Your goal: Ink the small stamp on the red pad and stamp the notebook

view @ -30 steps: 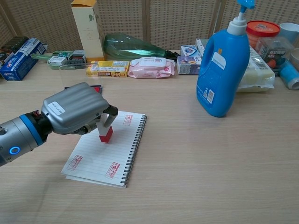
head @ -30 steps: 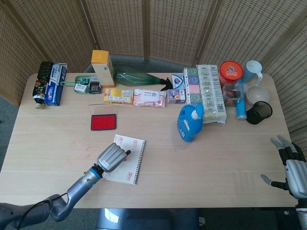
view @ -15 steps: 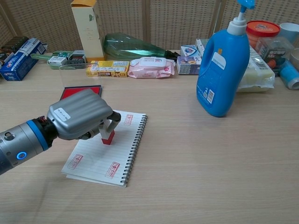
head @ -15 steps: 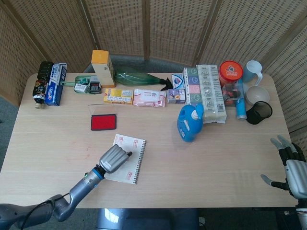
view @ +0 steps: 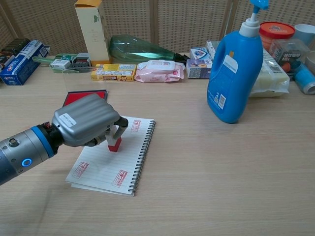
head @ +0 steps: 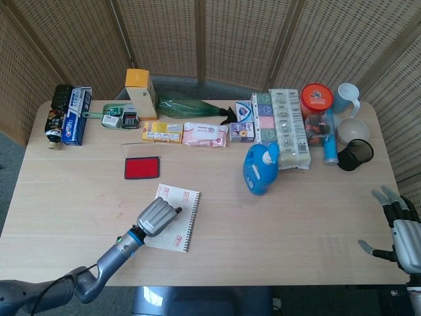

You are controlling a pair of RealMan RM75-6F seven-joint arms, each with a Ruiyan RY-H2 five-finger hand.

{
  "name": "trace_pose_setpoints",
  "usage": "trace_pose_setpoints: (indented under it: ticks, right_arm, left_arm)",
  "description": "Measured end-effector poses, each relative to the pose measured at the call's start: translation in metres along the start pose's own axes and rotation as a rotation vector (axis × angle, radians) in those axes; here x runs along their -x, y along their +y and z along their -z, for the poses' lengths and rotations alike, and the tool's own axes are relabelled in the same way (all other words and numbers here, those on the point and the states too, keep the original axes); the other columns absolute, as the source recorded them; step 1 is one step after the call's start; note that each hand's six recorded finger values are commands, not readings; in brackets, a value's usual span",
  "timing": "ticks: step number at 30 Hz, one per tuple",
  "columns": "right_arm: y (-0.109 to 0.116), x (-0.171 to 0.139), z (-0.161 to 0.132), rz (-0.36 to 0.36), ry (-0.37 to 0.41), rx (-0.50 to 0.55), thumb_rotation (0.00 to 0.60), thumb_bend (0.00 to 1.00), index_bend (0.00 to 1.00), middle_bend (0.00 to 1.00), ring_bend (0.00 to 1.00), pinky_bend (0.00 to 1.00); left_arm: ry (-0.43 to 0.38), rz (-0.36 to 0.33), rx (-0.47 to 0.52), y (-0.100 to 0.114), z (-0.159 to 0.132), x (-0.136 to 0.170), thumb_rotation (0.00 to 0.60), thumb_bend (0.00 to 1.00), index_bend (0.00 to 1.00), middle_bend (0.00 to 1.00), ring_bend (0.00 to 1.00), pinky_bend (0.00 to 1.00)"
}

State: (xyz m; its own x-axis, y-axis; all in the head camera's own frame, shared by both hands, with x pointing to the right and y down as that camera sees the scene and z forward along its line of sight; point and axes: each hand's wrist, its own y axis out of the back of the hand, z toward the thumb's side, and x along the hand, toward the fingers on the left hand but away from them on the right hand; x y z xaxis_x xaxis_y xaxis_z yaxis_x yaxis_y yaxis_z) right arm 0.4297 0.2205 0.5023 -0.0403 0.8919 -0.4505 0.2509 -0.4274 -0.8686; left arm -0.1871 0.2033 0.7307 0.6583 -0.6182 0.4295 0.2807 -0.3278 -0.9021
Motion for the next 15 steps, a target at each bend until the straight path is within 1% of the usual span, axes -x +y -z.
trace_pose_setpoints:
  ticks: [6,15]
  right_arm:
    - [-0.0007,-0.0004,-0.0009,-0.002,0.002,-0.001,0.600,0.01,0.06,0.00,0.00,0.00]
    - [-0.0002,-0.0006,-0.0005,-0.001,0.002,0.000,0.600,0.01,0.06,0.00,0.00,0.00]
  left_arm:
    - [-0.004,-0.008,0.002,0.0035,0.0001,0.0006,0.600,0.41,0.65,1.00,1.00,1.00]
    - [0.004,0.022,0.007,-0.0051,0.0001,0.0002,0.600,0.41,0.65,1.00,1.00,1.00]
